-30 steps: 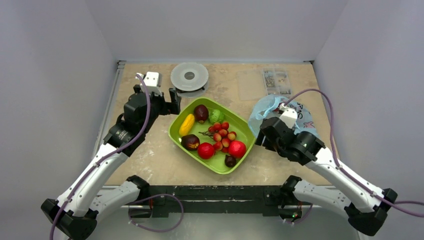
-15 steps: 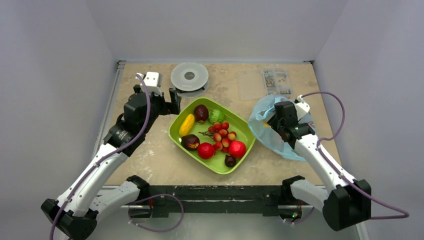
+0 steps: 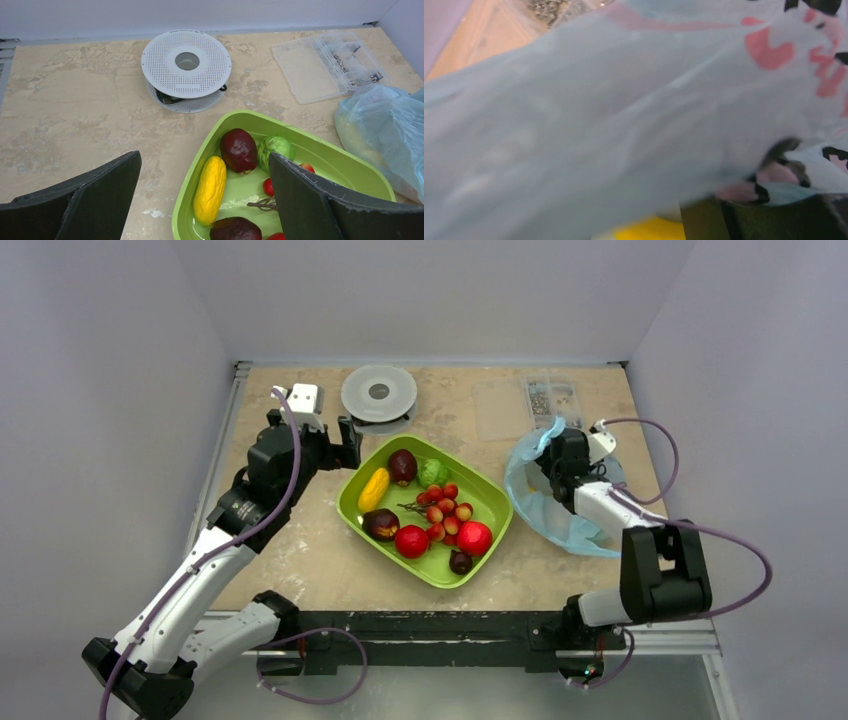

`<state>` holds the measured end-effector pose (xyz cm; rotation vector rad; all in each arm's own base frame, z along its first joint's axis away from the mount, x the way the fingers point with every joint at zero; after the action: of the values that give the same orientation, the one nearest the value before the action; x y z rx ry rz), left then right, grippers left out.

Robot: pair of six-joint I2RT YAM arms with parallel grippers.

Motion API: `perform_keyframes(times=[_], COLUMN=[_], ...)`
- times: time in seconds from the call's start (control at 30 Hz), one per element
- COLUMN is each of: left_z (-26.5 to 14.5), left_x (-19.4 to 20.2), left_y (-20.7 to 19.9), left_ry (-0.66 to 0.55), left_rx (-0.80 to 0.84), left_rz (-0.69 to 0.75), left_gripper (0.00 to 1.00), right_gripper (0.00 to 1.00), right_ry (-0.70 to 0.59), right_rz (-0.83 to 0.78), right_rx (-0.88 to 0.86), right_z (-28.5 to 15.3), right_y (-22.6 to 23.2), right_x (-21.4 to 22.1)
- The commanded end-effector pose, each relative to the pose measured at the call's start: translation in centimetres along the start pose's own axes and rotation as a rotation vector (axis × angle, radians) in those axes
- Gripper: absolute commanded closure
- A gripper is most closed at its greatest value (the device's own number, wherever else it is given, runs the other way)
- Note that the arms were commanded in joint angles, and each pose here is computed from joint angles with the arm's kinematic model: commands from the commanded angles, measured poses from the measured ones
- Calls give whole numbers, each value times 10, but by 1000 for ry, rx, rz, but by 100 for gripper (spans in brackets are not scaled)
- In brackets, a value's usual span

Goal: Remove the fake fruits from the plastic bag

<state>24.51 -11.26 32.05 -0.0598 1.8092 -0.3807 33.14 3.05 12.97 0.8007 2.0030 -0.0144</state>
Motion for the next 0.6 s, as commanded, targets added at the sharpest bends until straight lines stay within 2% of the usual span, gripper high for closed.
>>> perform_keyframes(times=[0.0,0.2,0.43,0.57], left_z=[-8,-7,-6,-4], left_x=[-26,-26,-25,-24], left_y=[-6,-7,-7,-7], left_ry=[-79,-75,-72,-66], left_rx=[27,29,29,29], left_rz=[-34,-34,-35,-34], left_gripper=[0,0,0,0], right_gripper=[42,22,9,7], right_ry=[-62,-65,-82,-62], right_rz=[35,-13,-66,-81], right_rx=[-34,-25,-37,-19], right_z=[19,36,48,61], right_y=[14,15,22,23], right_x=[-19,-18,-29,-29])
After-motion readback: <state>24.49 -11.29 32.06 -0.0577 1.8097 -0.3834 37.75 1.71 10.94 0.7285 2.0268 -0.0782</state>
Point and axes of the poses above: each gripper's point midway between its finger pads, its own z axis out along the fingers, its own y axis along the line the jaws close on, x = y × z, the point moved 6 cm from there along -z, back along the fingers, and after that the axes turned 9 degrees about -z, right-handed, at the moved point
